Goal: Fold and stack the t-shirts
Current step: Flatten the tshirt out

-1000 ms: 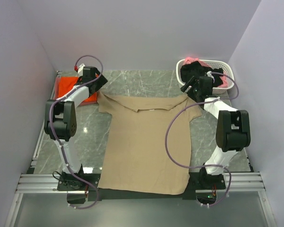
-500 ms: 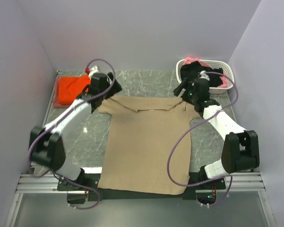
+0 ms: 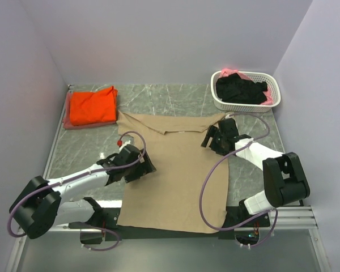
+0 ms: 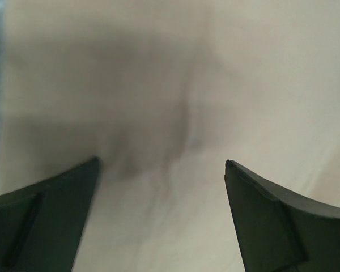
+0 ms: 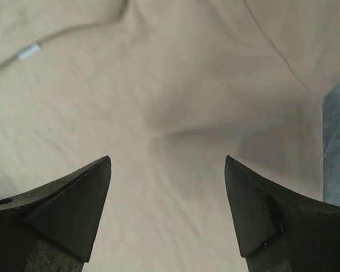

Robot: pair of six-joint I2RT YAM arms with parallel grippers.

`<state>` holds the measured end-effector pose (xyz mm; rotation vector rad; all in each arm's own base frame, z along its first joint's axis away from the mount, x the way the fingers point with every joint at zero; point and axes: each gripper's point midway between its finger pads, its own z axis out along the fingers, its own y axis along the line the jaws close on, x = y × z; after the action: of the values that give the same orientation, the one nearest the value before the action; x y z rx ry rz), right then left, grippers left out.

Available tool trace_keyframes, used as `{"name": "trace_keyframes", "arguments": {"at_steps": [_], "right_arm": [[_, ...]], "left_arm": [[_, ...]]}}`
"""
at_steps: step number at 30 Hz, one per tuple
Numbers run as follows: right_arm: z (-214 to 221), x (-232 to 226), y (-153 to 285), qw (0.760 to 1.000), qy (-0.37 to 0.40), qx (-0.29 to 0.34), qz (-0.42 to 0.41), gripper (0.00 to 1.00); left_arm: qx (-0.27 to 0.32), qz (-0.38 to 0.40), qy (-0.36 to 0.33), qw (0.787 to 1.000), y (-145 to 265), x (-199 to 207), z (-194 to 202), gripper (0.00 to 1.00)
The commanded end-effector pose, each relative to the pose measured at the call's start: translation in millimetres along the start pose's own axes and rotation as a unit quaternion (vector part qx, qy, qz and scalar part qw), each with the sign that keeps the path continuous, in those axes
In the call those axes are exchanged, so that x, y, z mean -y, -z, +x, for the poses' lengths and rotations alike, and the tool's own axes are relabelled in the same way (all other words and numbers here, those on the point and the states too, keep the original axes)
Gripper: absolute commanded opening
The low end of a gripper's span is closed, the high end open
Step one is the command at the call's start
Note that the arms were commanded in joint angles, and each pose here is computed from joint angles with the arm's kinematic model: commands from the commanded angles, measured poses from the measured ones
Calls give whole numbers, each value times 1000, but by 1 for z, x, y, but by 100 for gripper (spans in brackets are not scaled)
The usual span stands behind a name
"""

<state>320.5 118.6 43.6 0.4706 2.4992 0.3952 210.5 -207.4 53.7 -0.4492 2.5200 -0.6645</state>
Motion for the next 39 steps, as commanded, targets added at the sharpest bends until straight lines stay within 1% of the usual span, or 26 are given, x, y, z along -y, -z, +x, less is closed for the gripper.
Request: {"name": "trace_keyframes", "arguments": {"at_steps": [1, 2, 4, 7, 10, 11, 13, 14, 15, 16, 17, 19, 20, 22, 23, 25, 26, 27, 28, 29, 31, 33, 35, 37, 38, 39], "right_arm": [[14, 3, -4, 1000, -10, -15, 4, 87], [24, 8, -5, 1000, -10, -27, 12, 87], [34, 8, -5, 999, -13, -37, 13, 87], [65, 14, -3, 998, -14, -67, 13, 86], [84, 8, 3, 997, -20, -76, -3, 86], [101, 1, 6, 996, -8, -92, -20, 86], [115, -11, 9, 994, -5, -105, -40, 86], [126, -15, 11, 992, 3, -115, -49, 86], [142, -28, 15, 990, 17, -126, -65, 86], [155, -37, 17, 987, 28, -136, -80, 85], [161, -51, 20, 985, 26, -137, -100, 85], [195, -69, 29, 976, 65, -169, -122, 85], [197, -92, 33, 971, 75, -167, -152, 84], [221, -110, 39, 961, 115, -186, -168, 84], [222, -126, 43, 958, 125, -182, -183, 83], [228, -141, 51, 951, 136, -185, -209, 83], [224, -152, 56, 947, 135, -178, -230, 83], [221, -159, 60, 944, 135, -173, -245, 83], [215, -168, 68, 941, 134, -164, -264, 83], [210, -175, 73, 939, 133, -154, -278, 83], [197, -185, 86, 934, 137, -129, -303, 83], [184, -187, 91, 936, 147, -97, -303, 83], [167, -186, 100, 938, 154, -62, -304, 84], [148, -176, 100, 951, 146, -28, -272, 86], [141, -169, 97, 957, 136, -15, -256, 86], [127, -161, 96, 964, 120, 13, -235, 87]], "left_arm": [[-20, 0, 43, 999, -9, -3, 15, 99], [-23, -30, 48, 998, -10, -15, 18, 99], [3, -82, 50, 995, -14, -33, 9, 99], [27, -134, 67, 988, -19, -53, -7, 99], [17, -146, 83, 986, -28, -66, -17, 99], [15, -161, 97, 982, -35, -75, -26, 99], [9, -197, 93, 976, -46, -91, -33, 99], [28, -196, 102, 975, -50, -82, -60, 99], [43, -214, 88, 972, -54, -86, -74, 99], [45, -230, 85, 968, -56, -87, -84, 99], [54, -230, 86, 968, -68, -75, -111, 99], [60, -244, 67, 966, -81, -70, -135, 99], [68, -243, 59, 966, -98, -56, -156, 99], [69, -255, 39, 964, -112, -48, -176, 99], [68, -250, 28, 965, -128, -35, -192, 99], [55, -244, 4, 968, -152, -30, -200, 99], [67, -213, -4, 975, -158, -7, -218, 99], [68, -193, -21, 979, -165, 3, -225, 99], [58, -177, -34, 982, -177, 8, -224, 99], [47, -127, -44, 990, -181, 36, -228, 99], [59, -74, -72, 993, -189, 63, -236, 99], [89, -15, -104, 990, -192, 97, -249, 99], [100, 24, -125, 987, -195, 123, -255, 99], [71, 32, -132, 988, -212, 125, -246, 99], [78, 57, -137, 986, -204, 150, -258, 99], [60, 67, -142, 986, -204, 157, -252, 99]]}}
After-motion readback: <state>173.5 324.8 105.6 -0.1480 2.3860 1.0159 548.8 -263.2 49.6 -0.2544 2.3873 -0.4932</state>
